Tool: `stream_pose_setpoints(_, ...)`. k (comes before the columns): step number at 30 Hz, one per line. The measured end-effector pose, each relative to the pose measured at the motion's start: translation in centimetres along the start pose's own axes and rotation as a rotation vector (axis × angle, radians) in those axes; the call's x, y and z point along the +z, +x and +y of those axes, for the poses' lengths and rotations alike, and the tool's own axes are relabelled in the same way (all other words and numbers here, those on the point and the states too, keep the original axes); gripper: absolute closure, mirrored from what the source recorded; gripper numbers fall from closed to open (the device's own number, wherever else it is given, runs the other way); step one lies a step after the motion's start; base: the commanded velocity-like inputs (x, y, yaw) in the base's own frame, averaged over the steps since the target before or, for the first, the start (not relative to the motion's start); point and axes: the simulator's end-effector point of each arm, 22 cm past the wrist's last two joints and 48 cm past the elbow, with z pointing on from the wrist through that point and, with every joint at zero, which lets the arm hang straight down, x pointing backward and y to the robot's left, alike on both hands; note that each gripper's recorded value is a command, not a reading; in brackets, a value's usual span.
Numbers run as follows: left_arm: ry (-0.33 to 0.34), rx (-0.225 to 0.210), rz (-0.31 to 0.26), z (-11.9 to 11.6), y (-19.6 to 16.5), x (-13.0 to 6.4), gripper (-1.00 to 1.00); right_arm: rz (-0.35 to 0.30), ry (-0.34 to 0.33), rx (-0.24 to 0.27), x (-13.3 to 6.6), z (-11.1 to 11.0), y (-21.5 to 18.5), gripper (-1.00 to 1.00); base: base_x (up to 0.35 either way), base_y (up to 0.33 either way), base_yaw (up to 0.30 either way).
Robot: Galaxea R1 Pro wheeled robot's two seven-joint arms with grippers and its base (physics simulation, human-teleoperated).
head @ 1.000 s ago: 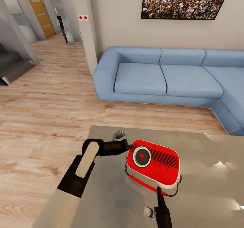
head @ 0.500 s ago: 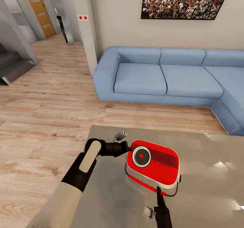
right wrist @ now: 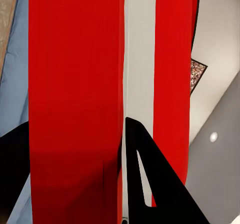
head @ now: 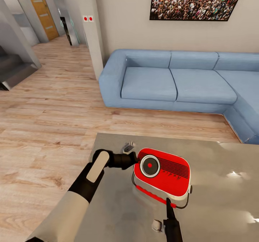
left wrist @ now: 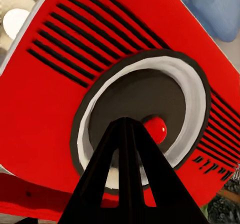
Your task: Turn on the radio receiver that's on the table in the living room.
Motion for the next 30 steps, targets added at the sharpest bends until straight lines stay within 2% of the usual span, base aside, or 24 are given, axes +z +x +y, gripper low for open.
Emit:
stream_pose_setpoints(5,0.001,-0.029,0.003,0.5,0.6,0.8,1.00,0.000,0.001,0.001,0.0,0.0,0.0,1.00,0.000,0.000,0.000)
stream_pose_setpoints(8,0.024,-0.032,0.038,-0.4,2.3,1.9,1.00,0.000,0.000,0.002,0.0,-0.1,-0.1,1.00,0.000,0.000,0.000)
stream_pose_setpoints(12,0.038,-0.045,0.048,-0.8,3.2,2.8,1.00,0.000,0.001,0.004,0.0,-0.1,-0.2,1.00,0.000,0.000,0.000)
stream_pose_setpoints(20,0.046,-0.040,0.062,-1.3,4.0,3.2,1.00,0.001,0.000,0.005,0.0,-0.2,-0.3,1.00,0.000,0.000,0.000)
stream_pose_setpoints(30,0.070,-0.056,0.066,-1.9,4.2,3.3,1.00,0.008,0.007,0.008,0.0,-0.3,-0.1,1.00,0.044,0.000,0.000)
